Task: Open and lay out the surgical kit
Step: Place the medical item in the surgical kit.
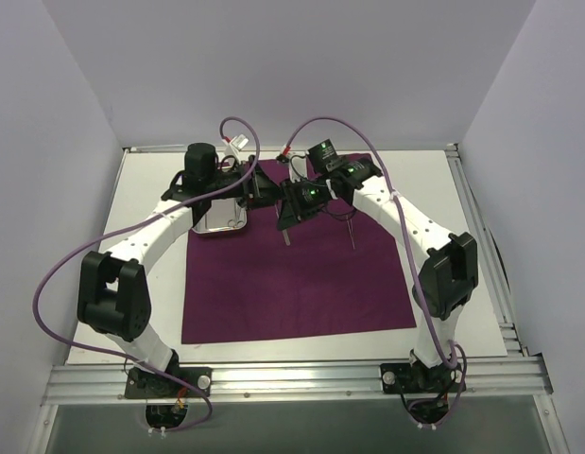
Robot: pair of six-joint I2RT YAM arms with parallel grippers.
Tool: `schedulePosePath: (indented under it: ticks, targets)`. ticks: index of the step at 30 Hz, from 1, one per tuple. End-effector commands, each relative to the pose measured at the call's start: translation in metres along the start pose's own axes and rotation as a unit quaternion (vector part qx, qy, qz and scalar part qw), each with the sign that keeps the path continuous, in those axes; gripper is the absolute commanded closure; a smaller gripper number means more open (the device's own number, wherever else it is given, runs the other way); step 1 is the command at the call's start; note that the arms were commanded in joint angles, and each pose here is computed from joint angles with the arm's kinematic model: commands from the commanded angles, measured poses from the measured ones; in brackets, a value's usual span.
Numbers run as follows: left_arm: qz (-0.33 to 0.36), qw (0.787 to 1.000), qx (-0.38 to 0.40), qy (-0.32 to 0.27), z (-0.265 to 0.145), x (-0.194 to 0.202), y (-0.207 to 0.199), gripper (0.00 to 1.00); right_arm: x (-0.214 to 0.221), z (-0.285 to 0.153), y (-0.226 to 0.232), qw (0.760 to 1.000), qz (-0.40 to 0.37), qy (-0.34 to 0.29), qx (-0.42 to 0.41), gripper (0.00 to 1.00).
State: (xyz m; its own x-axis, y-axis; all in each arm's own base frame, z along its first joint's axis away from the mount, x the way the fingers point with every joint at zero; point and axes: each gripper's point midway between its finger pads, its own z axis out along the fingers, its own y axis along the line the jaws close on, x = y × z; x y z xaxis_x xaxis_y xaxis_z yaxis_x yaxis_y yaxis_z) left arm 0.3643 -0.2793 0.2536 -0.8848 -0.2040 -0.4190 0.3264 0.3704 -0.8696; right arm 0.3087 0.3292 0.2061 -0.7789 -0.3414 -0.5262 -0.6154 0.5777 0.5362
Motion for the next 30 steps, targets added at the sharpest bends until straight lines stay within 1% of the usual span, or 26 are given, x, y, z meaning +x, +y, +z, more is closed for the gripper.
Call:
schedulePosePath:
  ticks: [1,4,8,9,11,12,14,15,16,17,18,19,20,21,22,23,24,27,30]
  targets:
    - [0.034,0.999,0.032,-0.012,-0.002,-0.004,-0.023,0.29,-0.018,-0.018,0.021,0.999,-0.014,-0.037,-0.018,1.0]
    - [0.029,0.999,0.03,-0.006,0.0,0.001,-0.019,0.34,-0.022,-0.019,0.024,0.999,-0.01,-0.044,-0.019,1.0]
    - [0.016,0.999,0.031,0.005,0.002,0.006,-0.014,0.46,-0.027,-0.02,0.026,0.998,-0.005,-0.054,-0.021,1.0]
    - [0.013,0.999,0.032,0.006,0.002,0.006,-0.014,0.53,-0.028,-0.021,0.027,0.998,0.0,-0.056,-0.022,1.0]
    - [0.012,0.999,0.037,0.008,0.002,0.007,-0.015,0.64,-0.031,-0.021,0.029,0.998,0.001,-0.062,-0.025,1.0]
    - [0.012,0.999,0.04,0.006,0.002,0.005,-0.017,0.77,-0.031,-0.02,0.028,0.998,0.003,-0.062,-0.025,1.0]
    - [0.012,0.999,0.049,0.011,0.002,0.005,-0.02,0.95,-0.034,-0.021,0.03,0.997,0.005,-0.067,-0.026,1.0]
    - [0.015,0.998,0.053,0.009,0.001,0.002,-0.023,0.98,-0.036,-0.023,0.031,0.997,0.003,-0.069,-0.027,0.99]
    - [0.019,0.998,0.057,0.009,0.0,0.0,-0.024,0.98,-0.035,-0.025,0.031,0.997,0.004,-0.068,-0.026,0.93]
    - [0.025,0.998,0.065,0.007,-0.001,-0.002,-0.027,0.98,-0.036,-0.026,0.032,0.997,0.002,-0.067,-0.03,0.76]
    - [0.031,0.996,0.081,0.008,-0.004,-0.004,-0.032,0.98,-0.036,-0.028,0.033,0.997,0.001,-0.066,-0.036,0.69]
    - [0.032,0.996,0.086,0.005,-0.007,-0.007,-0.031,0.98,-0.036,-0.031,0.034,0.997,0.001,-0.065,-0.047,0.64]
    - [0.031,0.995,0.096,0.009,-0.008,-0.008,-0.03,0.98,-0.032,-0.034,0.041,0.995,-0.004,-0.057,-0.078,0.57]
    - [0.04,0.991,0.124,0.012,-0.013,-0.01,-0.039,0.98,-0.031,-0.036,0.044,0.994,-0.007,-0.054,-0.091,0.54]
    - [0.032,0.991,0.129,0.009,-0.017,-0.01,-0.032,0.98,-0.028,-0.038,0.046,0.993,-0.009,-0.051,-0.104,0.51]
    - [0.033,0.99,0.139,0.009,-0.019,-0.01,-0.033,0.98,-0.025,-0.041,0.052,0.991,-0.017,-0.047,-0.127,0.5]
    - [0.037,0.987,0.158,0.003,-0.023,-0.012,-0.04,0.98,-0.024,-0.042,0.051,0.99,-0.018,-0.045,-0.13,0.49]
    - [0.034,0.985,0.172,0.006,-0.027,-0.01,-0.039,0.98,-0.021,-0.043,0.054,0.989,-0.022,-0.043,-0.143,0.5]
    - [0.035,0.984,0.177,0.008,-0.028,-0.007,-0.04,0.98,-0.02,-0.046,0.058,0.986,-0.021,-0.045,-0.16,0.57]
